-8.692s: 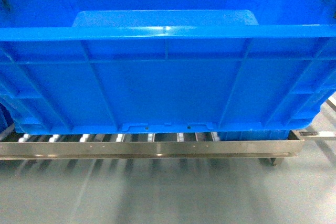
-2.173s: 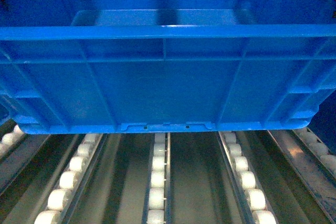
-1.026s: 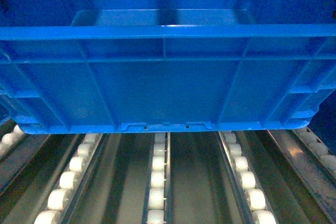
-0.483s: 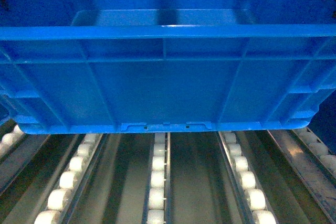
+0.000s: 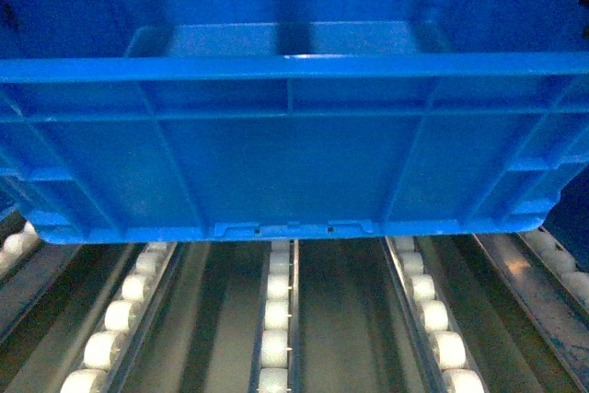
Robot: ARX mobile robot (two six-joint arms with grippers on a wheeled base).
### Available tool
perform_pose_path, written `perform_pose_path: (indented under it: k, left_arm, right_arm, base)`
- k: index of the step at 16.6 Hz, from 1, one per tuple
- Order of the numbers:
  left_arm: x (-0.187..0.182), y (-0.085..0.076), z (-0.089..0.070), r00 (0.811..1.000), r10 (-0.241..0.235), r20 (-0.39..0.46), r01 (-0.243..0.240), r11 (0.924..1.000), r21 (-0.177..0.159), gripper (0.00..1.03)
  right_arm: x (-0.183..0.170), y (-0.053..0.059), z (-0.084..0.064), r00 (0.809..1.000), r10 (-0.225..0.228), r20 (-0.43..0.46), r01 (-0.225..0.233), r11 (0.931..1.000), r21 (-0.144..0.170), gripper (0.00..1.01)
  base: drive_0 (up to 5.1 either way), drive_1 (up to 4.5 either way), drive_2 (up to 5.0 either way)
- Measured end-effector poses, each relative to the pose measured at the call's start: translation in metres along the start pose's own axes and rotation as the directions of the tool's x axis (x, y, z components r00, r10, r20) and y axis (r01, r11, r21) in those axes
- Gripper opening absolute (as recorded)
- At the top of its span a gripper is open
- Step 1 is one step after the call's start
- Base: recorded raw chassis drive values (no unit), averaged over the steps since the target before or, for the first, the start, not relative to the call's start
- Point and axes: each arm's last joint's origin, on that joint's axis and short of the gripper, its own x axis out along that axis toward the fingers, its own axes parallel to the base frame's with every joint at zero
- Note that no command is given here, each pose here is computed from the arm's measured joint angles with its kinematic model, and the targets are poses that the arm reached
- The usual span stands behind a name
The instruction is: Place box next to blue box on left shelf
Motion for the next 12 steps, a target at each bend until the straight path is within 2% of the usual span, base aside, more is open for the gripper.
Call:
perform_pose_path:
  k: [3, 6, 9, 12]
  left_arm:
    - [0.004, 0.004, -0.011, 0.997, 0.015, -0.078, -0.013, 0.9997, 0.023, 0.09]
    - [0.008, 0.006, -0.027, 0.982, 0.025, -0.189, -0.019, 0.9993, 0.033, 0.09]
    - [0.015, 0.006, -0.041, 0.970, 0.019, -0.244, -0.012, 0.9995, 0.031, 0.09]
    - [0.015, 0.005, -0.046, 0.966, 0.016, -0.259, -0.008, 0.9995, 0.030, 0.09]
  right_arm:
    - [0.003, 0.000, -0.012, 0.990, 0.033, -0.137, -0.028, 0.9988, 0.040, 0.10]
    - [0.010, -0.001, -0.025, 0.964, 0.081, -0.255, -0.061, 0.9945, 0.085, 0.10]
    - [0.015, -0.001, -0.038, 0.949, 0.084, -0.303, -0.060, 0.9943, 0.089, 0.10]
    - [0.017, -0.001, -0.041, 0.946, 0.086, -0.311, -0.061, 0.9941, 0.089, 0.10]
  base:
    - [0.0, 0.00, 0.0]
    - [0.0, 0.00, 0.0]
    - [0.0, 0.00, 0.0]
    - [0.0, 0.00, 0.0]
